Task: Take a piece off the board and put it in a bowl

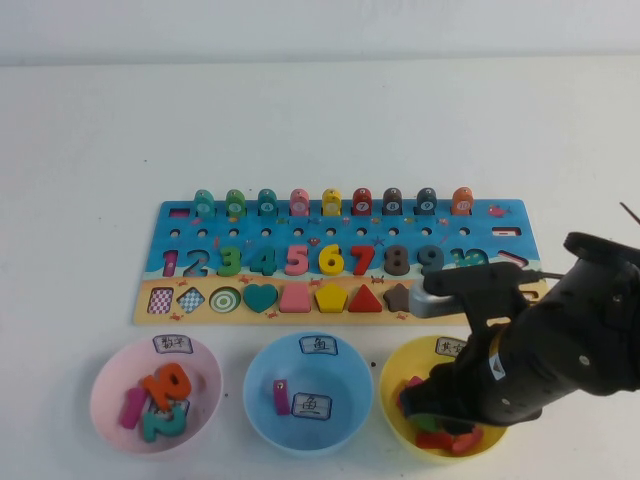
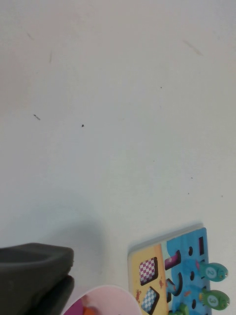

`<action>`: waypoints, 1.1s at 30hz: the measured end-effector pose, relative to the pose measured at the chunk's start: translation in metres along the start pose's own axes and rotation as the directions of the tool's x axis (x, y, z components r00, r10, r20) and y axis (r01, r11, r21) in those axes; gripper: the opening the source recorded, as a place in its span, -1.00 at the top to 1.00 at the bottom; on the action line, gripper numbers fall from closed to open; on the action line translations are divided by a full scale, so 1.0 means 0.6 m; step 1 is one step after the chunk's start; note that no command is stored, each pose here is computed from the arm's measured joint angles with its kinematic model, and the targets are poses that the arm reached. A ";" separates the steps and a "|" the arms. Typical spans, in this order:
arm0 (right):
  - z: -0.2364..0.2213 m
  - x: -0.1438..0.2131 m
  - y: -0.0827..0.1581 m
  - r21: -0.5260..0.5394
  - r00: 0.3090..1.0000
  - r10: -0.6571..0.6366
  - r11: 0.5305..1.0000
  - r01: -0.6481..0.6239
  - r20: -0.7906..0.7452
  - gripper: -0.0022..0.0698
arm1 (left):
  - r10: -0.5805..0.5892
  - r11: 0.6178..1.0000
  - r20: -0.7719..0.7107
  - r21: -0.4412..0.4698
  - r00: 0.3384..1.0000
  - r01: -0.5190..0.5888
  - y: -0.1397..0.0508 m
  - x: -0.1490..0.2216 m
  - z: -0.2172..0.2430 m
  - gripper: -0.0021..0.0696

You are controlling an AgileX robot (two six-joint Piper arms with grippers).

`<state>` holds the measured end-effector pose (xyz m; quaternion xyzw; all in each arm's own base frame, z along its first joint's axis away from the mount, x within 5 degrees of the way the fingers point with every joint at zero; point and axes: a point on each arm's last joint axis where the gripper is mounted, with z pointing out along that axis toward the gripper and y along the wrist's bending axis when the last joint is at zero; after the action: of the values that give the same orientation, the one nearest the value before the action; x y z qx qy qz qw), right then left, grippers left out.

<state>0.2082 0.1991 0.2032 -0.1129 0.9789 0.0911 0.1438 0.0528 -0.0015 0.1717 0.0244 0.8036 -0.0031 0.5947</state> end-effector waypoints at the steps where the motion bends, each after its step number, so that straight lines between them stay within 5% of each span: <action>1: 0.002 0.000 -0.001 0.006 1.000 0.012 1.000 -0.012 0.000 0.14 | 0.000 1.000 0.000 0.000 1.000 0.000 0.000 0.000 0.000 0.94; 17: 0.003 0.004 -0.007 0.054 0.997 0.069 0.996 -0.067 -0.024 0.05 | 0.000 1.000 0.000 0.000 1.000 0.000 0.000 0.000 0.000 0.94; 26: 0.003 0.003 -0.003 0.024 0.995 0.098 0.995 -0.097 -0.022 -0.20 | 0.000 1.000 0.000 0.000 1.000 0.000 0.000 0.000 0.000 0.94; 33: -0.007 0.004 -0.002 0.045 0.996 -0.021 0.999 0.025 -0.089 -0.02 | 0.000 1.000 0.000 0.000 1.000 0.000 0.000 0.000 0.000 0.94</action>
<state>0.2051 0.1967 0.2060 -0.1249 0.9848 0.0618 0.1038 0.0528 -0.0015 0.1717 0.0244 0.8036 -0.0031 0.5947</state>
